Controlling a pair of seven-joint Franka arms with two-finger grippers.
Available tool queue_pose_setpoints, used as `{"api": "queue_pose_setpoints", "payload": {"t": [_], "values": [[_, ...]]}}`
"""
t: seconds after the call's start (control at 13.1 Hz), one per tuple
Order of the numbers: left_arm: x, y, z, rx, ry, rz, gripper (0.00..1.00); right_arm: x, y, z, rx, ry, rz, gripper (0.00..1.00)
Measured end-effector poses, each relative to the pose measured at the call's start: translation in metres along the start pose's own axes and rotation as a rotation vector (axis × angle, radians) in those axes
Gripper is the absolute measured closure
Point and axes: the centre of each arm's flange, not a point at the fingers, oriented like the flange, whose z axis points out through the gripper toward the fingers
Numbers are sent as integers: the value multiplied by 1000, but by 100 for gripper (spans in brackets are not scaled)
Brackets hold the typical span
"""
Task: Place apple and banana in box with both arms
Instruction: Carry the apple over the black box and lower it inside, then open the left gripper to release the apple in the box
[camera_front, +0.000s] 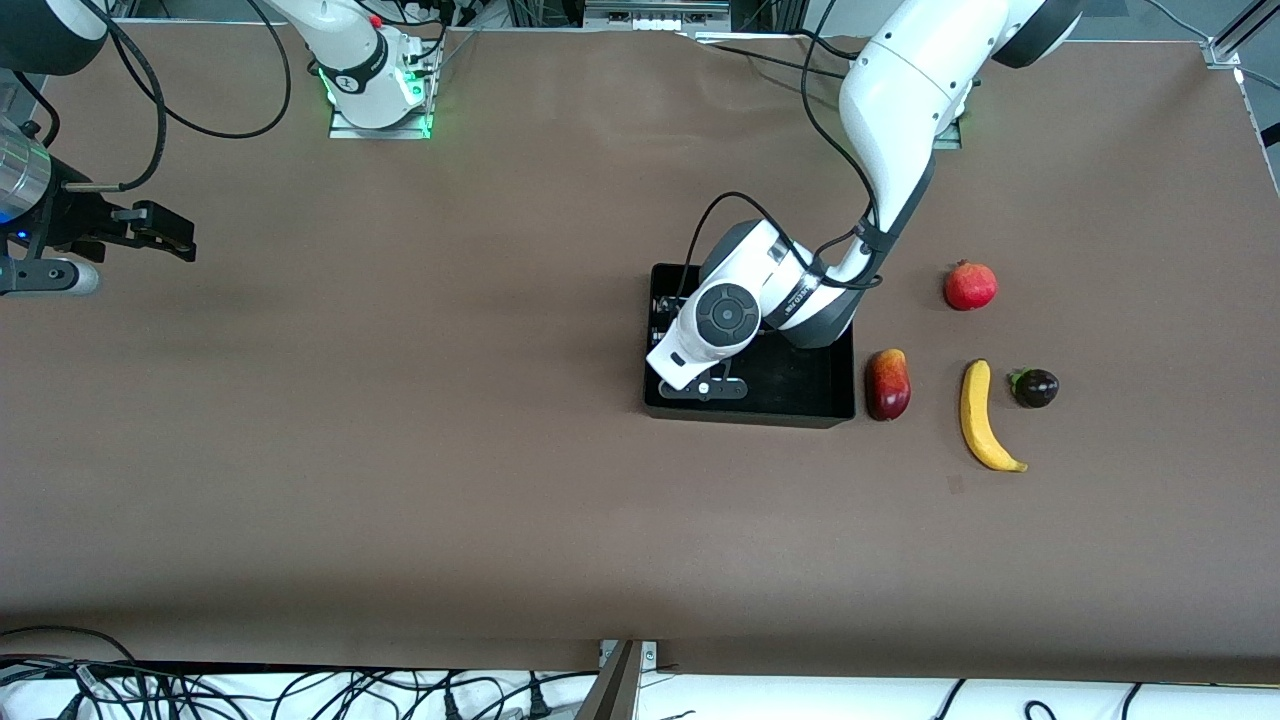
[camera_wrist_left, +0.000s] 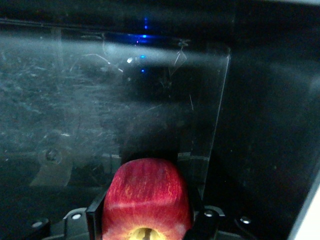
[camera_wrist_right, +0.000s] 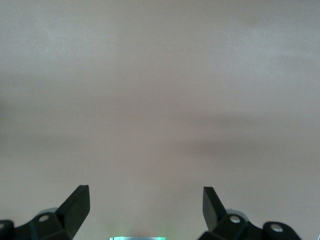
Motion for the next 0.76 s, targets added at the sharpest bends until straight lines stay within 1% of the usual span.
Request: {"api": "queue_pose_setpoints", "payload": {"t": [0.15,0.23,0.38,0.46,0.61,0.76], "values": [[1,0,2,-1,0,-1,34,0,0,0,0,2,0,0],[1,0,2,-2,1,-2,27,0,0,-1,0,5,0,0],[2,0,0,-4,5,-4,7,1,0,-2,0,9,0,0],[4,0,-4,-8,10,-5,0,1,0,-2,0,10,0,0],[11,-6,-20,-17,23,-18,0,1,0,-2,2,10,0,0],[23,-29,-57,-17,23,-37,0,1,0,-2,4,11,0,0]]}}
